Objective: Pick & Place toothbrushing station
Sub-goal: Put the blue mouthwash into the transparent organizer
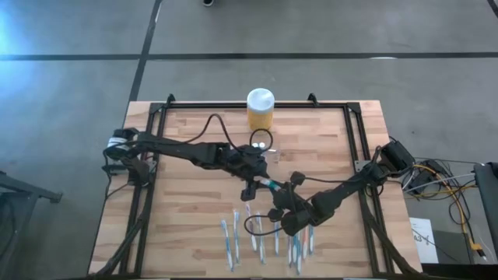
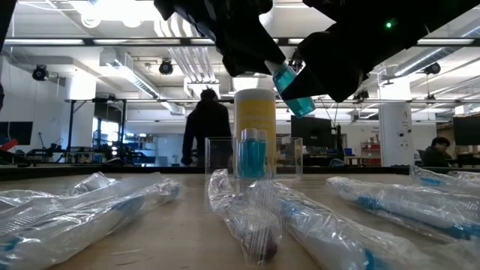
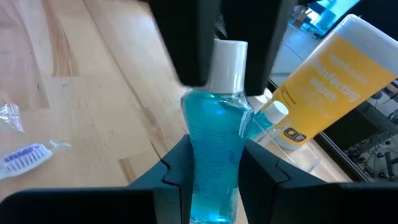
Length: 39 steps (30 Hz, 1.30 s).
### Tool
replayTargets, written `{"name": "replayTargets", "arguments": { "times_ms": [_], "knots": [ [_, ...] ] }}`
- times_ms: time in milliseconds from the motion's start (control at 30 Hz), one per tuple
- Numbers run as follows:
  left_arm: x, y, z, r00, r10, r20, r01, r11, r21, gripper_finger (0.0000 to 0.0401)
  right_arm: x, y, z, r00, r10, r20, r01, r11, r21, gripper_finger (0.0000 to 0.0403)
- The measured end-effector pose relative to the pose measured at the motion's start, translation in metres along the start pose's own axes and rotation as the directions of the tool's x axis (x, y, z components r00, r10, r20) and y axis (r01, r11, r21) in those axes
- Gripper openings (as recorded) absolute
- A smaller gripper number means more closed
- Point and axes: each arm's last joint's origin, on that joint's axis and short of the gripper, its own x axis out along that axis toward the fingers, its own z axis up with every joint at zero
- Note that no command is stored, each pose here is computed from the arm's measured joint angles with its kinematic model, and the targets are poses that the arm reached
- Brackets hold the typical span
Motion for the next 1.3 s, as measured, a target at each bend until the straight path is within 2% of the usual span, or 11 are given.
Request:
{"name": "replayTargets", "arguments": {
  "times_ms": [233,433,767,933,1133,1300],
  "knots": [
    [0.001,0.000,-0.001,1.000,0.001,-0.009,-0.001,1.000,-0.006,0.0157,0.000,0.000,0.000,1.000,0.001,0.000,-0.001,1.000,0.000,0.0089],
    [0.001,0.000,-0.001,1.000,0.017,-0.010,-0.016,1.000,0.020,0.0103,0.000,0.000,0.000,1.000,0.003,-0.001,-0.003,1.000,0.012,0.0089],
    [0.001,-0.002,-0.002,1.000,0.018,-0.013,-0.017,0.997,0.080,0.0100,0.000,0.000,0.000,1.000,0.002,-0.001,-0.002,1.000,0.003,0.0096],
    [0.001,-0.004,-0.003,1.000,0.018,-0.019,-0.016,0.995,0.102,0.0100,-0.002,0.002,-0.001,1.000,0.029,-0.010,-0.030,0.998,-0.057,0.0149],
    [-0.007,-0.005,0.002,1.000,0.015,0.000,-0.015,0.993,0.116,0.0100,-0.003,0.002,-0.001,1.000,0.030,-0.010,-0.030,0.997,-0.067,0.0227],
    [-0.021,-0.006,0.005,0.999,0.023,-0.049,-0.015,0.986,0.166,0.0100,-0.004,0.002,-0.001,0.999,0.033,-0.008,-0.034,0.997,-0.066,0.0260]
  ]
}}
